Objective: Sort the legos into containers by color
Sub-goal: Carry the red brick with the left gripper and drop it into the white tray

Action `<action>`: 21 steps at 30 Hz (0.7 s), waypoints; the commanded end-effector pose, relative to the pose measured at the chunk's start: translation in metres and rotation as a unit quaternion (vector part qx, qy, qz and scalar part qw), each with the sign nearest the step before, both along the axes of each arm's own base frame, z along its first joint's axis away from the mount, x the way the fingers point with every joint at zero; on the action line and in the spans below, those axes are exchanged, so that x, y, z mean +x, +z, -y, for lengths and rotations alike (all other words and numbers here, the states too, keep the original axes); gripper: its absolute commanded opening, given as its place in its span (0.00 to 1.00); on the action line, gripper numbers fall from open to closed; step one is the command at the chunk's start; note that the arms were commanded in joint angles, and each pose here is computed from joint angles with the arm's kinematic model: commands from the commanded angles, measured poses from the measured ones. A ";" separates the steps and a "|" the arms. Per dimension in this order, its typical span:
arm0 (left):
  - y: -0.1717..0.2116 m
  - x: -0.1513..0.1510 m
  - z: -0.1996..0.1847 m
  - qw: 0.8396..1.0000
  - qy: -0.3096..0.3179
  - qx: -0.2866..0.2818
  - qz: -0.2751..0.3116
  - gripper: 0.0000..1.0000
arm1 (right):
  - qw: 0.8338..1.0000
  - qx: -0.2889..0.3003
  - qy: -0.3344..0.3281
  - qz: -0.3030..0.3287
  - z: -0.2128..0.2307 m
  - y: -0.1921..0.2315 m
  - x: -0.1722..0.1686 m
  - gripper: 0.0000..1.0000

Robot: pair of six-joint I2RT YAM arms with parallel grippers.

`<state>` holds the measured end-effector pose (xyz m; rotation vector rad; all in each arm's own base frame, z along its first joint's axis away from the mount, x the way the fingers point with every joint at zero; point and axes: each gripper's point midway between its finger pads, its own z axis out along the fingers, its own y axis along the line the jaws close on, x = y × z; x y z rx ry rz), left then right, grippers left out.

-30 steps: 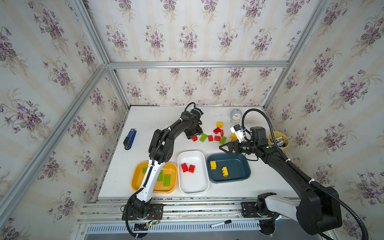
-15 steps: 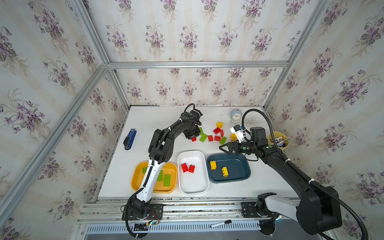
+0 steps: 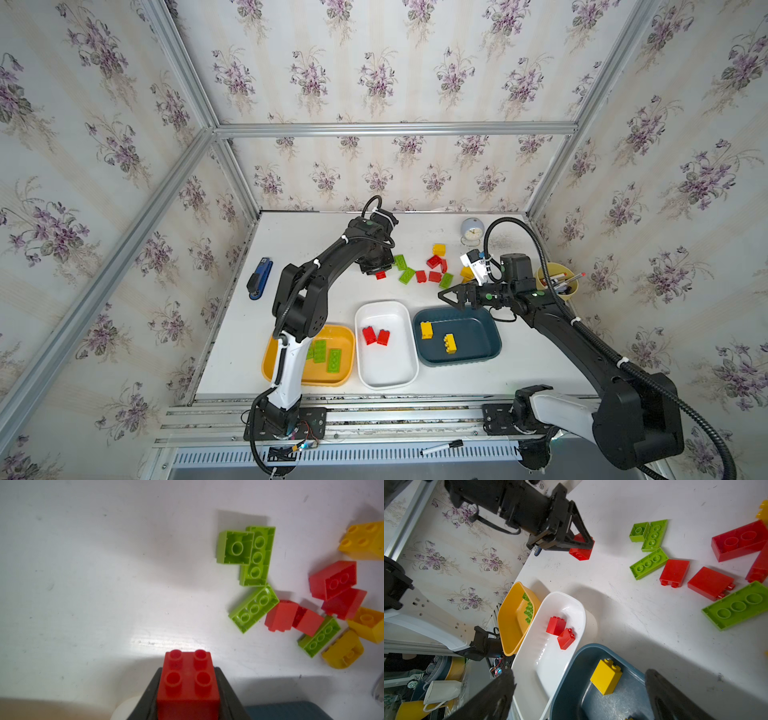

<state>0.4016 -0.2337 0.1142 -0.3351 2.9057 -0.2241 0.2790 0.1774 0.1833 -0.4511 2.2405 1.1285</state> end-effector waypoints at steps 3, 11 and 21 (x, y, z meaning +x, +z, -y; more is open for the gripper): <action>0.024 -0.051 0.002 0.999 -0.044 -0.008 -0.003 0.33 | 1.000 0.012 0.005 0.016 -0.003 0.010 0.003 1.00; 0.035 -0.132 0.024 0.995 -0.096 -0.031 -0.020 0.33 | 1.000 0.010 0.009 0.015 -0.003 0.009 0.000 1.00; -0.010 -0.176 0.062 0.986 -0.138 -0.068 -0.067 0.34 | 1.000 0.003 0.010 0.012 -0.001 0.005 -0.006 1.00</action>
